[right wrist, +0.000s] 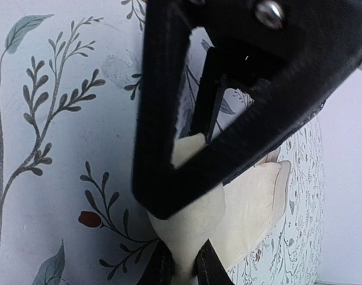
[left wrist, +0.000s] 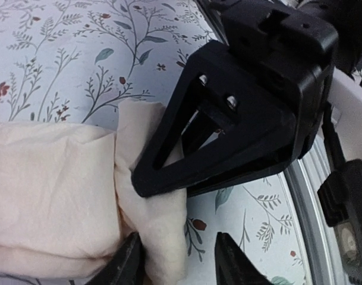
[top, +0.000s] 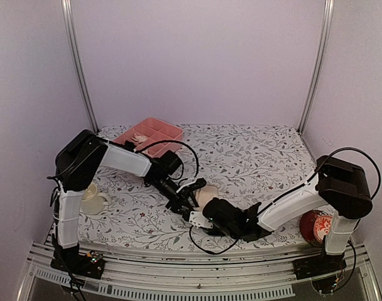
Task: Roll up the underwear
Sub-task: Roll the underwear at the center of the board.
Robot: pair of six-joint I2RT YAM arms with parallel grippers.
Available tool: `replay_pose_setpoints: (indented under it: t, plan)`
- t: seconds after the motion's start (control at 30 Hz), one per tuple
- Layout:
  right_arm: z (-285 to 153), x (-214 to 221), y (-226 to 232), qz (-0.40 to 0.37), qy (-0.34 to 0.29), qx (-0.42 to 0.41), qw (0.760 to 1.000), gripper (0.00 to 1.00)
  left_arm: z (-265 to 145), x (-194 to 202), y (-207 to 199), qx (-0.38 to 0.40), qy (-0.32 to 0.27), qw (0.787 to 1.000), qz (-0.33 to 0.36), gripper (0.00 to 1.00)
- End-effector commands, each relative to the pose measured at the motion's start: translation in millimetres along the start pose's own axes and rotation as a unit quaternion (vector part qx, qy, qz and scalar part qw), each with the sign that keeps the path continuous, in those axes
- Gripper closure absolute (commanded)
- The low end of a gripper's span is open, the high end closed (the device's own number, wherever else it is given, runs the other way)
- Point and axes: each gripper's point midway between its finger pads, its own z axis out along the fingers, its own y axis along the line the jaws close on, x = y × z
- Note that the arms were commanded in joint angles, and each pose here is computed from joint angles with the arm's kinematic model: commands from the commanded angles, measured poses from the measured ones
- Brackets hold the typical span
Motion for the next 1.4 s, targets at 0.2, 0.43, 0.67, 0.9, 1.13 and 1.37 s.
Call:
replay_pose_setpoints:
  t: [0.2, 0.43, 0.67, 0.9, 1.13, 1.37]
  plan:
    - [6, 10, 8, 0.058, 0.019, -0.087, 0.994, 0.92, -46, 8, -5, -0.153, 0.008, 0.987, 0.049, 0.24]
    - [4, 6, 13, 0.098, 0.017, -0.153, 0.983, 0.92, -74, -11, -19, -0.228, -0.034, 0.962, 0.147, 0.23]
    - [0, 1, 20, 0.133, 0.022, -0.227, 0.964, 0.91, -85, -10, -38, -0.287, -0.045, 0.922, 0.254, 0.26]
    - [-1, -11, 29, 0.191, 0.039, -0.354, 0.915, 0.91, -68, 4, -49, -0.335, 0.004, 0.88, 0.337, 0.3]
    - [2, -21, 47, 0.224, 0.065, -0.43, 0.872, 0.91, -47, 16, -58, -0.342, 0.038, 0.861, 0.375, 0.36]
    - [6, -22, 58, 0.258, 0.072, -0.48, 0.835, 0.91, -36, 25, -49, -0.371, 0.07, 0.84, 0.39, 0.37]
